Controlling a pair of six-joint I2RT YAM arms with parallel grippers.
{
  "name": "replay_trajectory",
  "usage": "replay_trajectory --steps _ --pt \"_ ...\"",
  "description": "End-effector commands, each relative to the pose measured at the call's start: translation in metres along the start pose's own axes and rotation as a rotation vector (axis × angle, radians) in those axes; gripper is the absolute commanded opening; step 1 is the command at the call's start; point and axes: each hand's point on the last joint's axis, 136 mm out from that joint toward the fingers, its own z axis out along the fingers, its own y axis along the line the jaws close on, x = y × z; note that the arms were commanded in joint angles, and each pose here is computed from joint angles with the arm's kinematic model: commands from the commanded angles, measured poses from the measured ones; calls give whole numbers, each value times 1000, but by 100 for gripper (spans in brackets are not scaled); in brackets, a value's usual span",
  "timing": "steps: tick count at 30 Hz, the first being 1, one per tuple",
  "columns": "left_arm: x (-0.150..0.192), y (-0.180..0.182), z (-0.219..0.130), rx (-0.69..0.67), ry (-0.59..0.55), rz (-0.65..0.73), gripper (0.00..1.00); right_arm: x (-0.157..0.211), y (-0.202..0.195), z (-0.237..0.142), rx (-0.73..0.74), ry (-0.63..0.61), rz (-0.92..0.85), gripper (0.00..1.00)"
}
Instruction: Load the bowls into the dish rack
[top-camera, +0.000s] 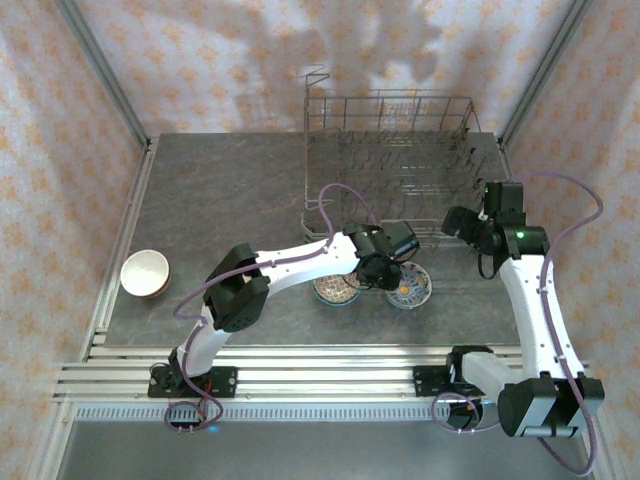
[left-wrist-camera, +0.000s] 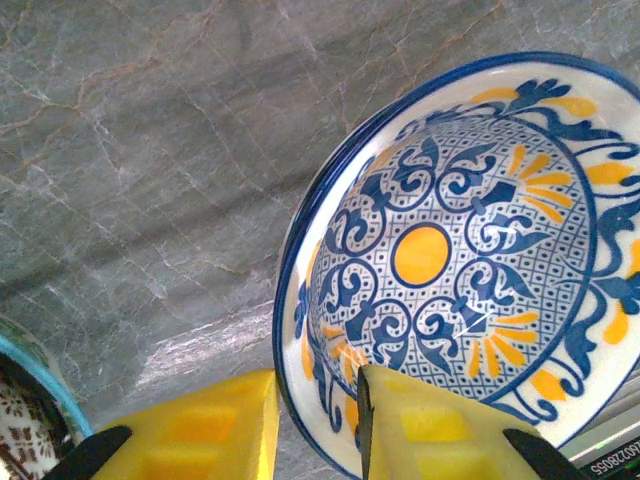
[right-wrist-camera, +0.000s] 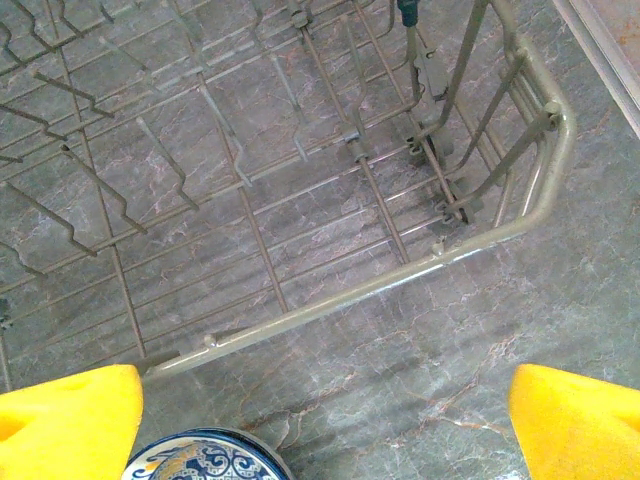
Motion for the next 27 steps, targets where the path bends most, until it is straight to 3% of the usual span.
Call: replay_trajectory --steps 1,10,27 --pt "-3 7 14 -6 5 -37 27 -1 0 -4 -5 -23 -9 94" --pt "-4 10 17 2 -8 -64 24 0 0 -6 -10 -28 -9 94" --pt "-12 6 -2 27 -61 -50 0 -1 1 -8 -13 -39 -11 94"
